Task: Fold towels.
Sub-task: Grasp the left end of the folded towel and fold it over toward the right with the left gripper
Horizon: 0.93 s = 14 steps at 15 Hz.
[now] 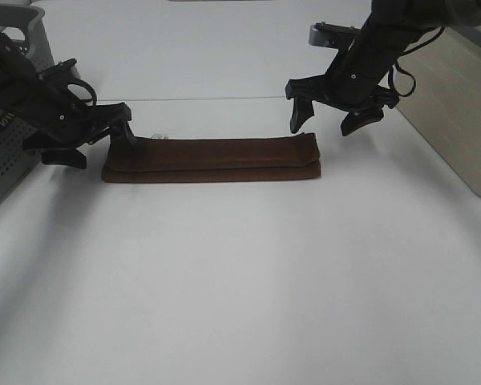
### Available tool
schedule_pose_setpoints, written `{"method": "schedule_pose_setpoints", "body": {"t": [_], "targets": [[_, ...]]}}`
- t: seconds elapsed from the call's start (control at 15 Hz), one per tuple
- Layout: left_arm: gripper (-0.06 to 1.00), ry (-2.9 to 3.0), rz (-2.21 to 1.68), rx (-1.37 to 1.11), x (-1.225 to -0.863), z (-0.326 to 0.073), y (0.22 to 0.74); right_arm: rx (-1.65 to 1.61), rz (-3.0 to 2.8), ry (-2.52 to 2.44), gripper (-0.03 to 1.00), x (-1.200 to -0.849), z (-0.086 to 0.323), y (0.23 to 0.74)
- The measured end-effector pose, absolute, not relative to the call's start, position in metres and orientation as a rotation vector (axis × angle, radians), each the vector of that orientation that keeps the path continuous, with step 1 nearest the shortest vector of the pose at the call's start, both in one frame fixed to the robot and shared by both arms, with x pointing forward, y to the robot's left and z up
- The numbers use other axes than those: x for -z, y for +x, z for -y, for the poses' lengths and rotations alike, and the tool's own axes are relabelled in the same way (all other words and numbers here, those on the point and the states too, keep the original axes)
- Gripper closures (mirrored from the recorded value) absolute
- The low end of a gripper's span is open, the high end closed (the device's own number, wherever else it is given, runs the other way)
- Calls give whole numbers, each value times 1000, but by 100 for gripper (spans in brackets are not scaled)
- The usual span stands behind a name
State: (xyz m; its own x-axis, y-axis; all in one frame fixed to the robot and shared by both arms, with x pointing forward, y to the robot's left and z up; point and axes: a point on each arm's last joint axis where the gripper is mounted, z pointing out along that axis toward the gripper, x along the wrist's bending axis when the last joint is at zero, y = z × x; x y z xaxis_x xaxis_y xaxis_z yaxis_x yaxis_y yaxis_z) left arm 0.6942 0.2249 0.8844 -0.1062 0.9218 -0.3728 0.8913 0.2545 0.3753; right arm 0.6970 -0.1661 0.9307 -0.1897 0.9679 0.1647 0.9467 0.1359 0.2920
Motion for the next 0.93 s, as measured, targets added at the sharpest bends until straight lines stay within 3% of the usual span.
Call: {"method": "schedule_pose_setpoints", "body": {"t": [0.33,0.47,0.6,0.67,0.87,0.93], "targets": [[28,1696,-2001,27,-872,-218,707,-508,-2323,1960,15,-931,166,696],[50,1709,-2004,43,-868,-216,707,-507,-2323,1962,15,-931,166,696],[84,1716,-2009,51,-864,-215,706,-486,-2337,1971,15,-930,166,695],[88,1723,-2008,49,-864,-215,706,-474,-2346,1976,15,-930,167,693],[88,1772,-2018,53,-877,-225,704,-497,-2339,1956,15,-949,168,690],[88,1796,-2025,14,-900,-235,706,-516,-2331,1947,15,-958,168,689]]}}
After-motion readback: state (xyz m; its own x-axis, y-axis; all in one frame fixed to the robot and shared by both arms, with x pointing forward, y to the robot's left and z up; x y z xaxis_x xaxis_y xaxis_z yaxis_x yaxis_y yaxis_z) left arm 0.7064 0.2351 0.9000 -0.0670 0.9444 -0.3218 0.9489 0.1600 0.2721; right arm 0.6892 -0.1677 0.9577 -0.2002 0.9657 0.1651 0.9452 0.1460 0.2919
